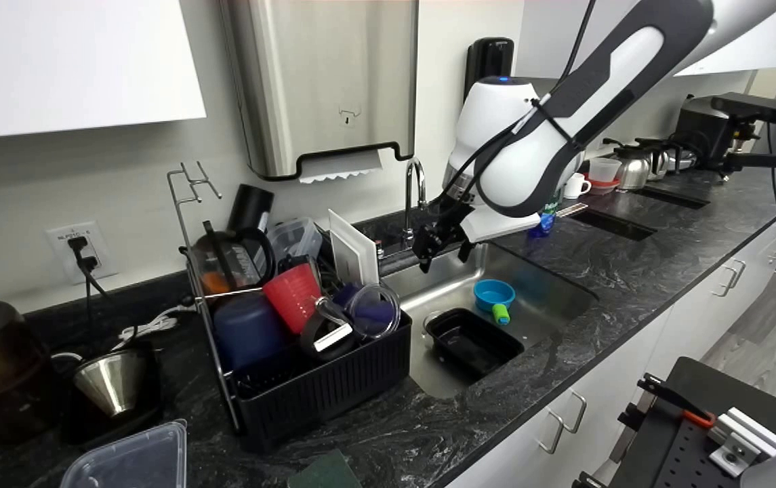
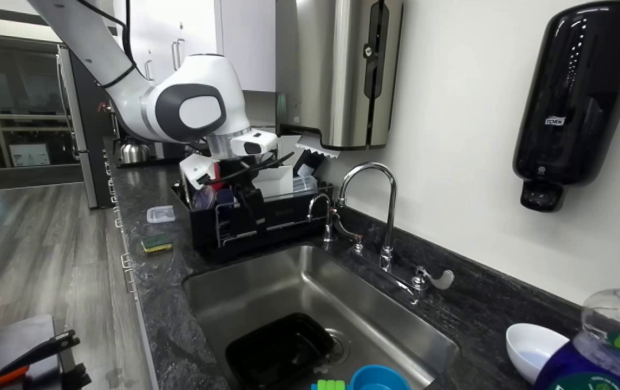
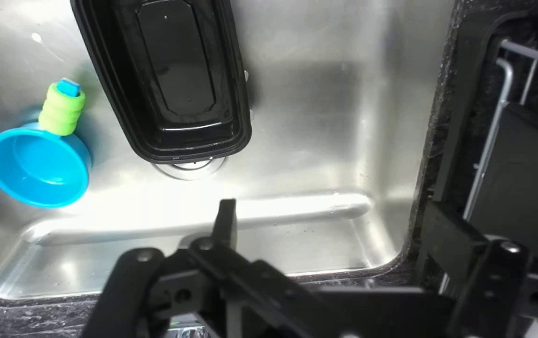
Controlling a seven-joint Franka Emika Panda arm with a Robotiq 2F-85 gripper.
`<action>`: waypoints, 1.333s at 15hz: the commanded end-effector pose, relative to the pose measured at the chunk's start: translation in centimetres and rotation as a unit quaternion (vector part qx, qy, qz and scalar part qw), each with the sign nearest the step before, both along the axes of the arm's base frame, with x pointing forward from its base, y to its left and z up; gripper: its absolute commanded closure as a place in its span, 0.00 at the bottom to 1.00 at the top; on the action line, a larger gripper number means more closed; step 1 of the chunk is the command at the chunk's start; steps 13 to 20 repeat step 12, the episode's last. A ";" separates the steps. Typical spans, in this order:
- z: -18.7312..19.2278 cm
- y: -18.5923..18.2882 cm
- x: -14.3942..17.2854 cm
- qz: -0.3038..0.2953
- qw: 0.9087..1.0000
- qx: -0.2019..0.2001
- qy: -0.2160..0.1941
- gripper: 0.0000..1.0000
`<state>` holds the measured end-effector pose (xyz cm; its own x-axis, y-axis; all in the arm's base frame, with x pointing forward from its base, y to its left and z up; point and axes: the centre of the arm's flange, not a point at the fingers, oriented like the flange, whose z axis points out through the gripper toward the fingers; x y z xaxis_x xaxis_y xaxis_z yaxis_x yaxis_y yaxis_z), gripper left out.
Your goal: Remove the black lunchbox from the dish rack and place it in the sink
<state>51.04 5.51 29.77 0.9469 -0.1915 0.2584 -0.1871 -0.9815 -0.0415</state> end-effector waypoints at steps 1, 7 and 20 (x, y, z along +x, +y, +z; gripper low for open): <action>2.8 0.2 -1.7 -0.001 1.000 0.000 0.011 0.00; 5.7 0.9 -3.3 0.013 1.000 0.005 0.013 0.00; 5.4 1.3 -2.4 0.008 1.000 0.002 0.004 0.00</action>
